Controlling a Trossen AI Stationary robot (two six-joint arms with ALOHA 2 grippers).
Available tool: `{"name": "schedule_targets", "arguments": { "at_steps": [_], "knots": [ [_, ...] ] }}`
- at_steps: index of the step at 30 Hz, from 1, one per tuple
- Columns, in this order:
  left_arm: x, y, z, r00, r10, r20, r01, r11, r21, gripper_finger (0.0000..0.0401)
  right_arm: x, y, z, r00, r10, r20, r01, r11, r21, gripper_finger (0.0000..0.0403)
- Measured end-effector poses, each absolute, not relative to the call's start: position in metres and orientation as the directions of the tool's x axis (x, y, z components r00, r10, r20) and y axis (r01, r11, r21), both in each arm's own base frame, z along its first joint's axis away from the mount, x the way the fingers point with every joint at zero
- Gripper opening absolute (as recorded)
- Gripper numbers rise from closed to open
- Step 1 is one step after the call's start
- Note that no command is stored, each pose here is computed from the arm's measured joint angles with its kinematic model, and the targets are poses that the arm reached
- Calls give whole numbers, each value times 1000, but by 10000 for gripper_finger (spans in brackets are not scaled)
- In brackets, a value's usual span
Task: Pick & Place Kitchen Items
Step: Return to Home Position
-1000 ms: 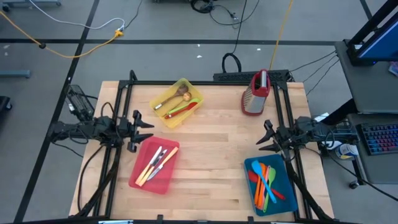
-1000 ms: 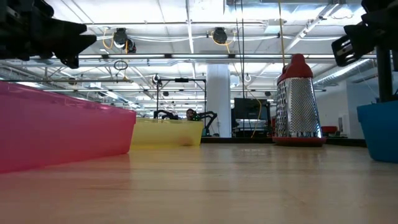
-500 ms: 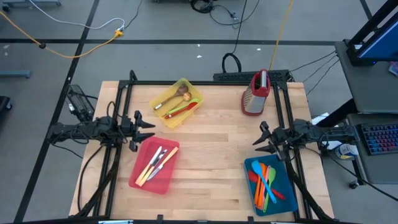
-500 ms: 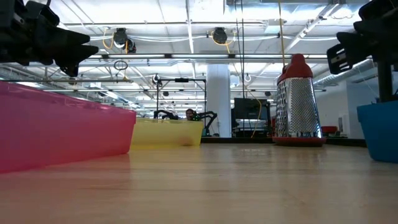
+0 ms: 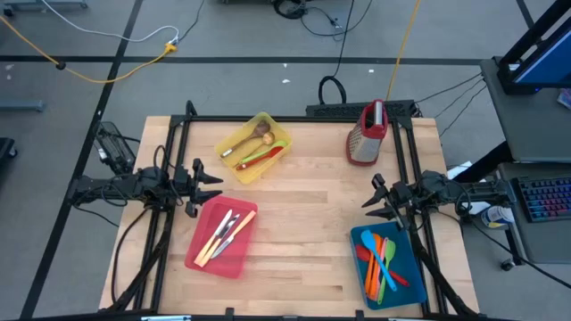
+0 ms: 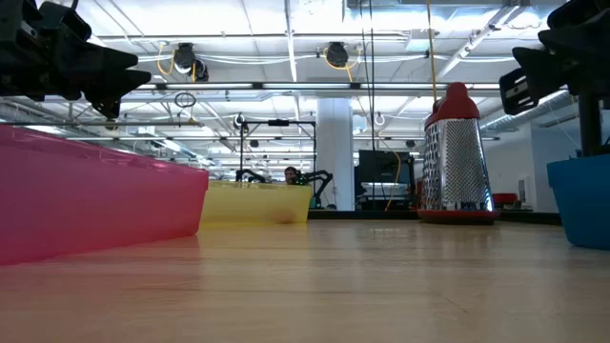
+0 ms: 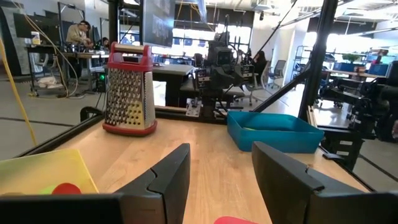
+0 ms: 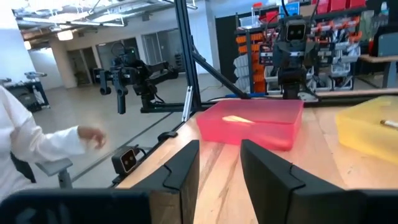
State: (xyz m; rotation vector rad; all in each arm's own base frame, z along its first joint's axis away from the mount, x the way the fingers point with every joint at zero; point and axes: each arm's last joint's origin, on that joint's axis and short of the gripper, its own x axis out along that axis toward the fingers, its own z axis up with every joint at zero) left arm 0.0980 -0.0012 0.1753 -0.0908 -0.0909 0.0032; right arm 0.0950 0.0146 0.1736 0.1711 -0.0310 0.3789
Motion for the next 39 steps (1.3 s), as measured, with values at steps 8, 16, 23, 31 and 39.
{"name": "schedule_targets", "arguments": {
  "at_steps": [8, 16, 23, 31, 39],
  "knots": [
    [98, -1, 175, 996, 7, 91, 1, 996, -87, 177, 95, 15, 174, 927, 368, 69, -374, 911, 173, 112],
    [98, -1, 175, 996, 7, 91, 1, 996, -88, 177, 95, 15, 175, 927, 368, 74, -375, 911, 172, 112],
    [98, -1, 175, 996, 7, 91, 1, 996, -89, 177, 95, 15, 175, 927, 368, 74, -375, 911, 172, 112],
    [98, -1, 175, 996, 8, 91, 0, 996, -89, 177, 95, 15, 175, 927, 367, 74, -375, 911, 172, 112],
    [98, -1, 175, 996, 8, 91, 0, 996, -89, 177, 95, 15, 175, 927, 367, 74, -375, 911, 171, 112]
  ]
}}
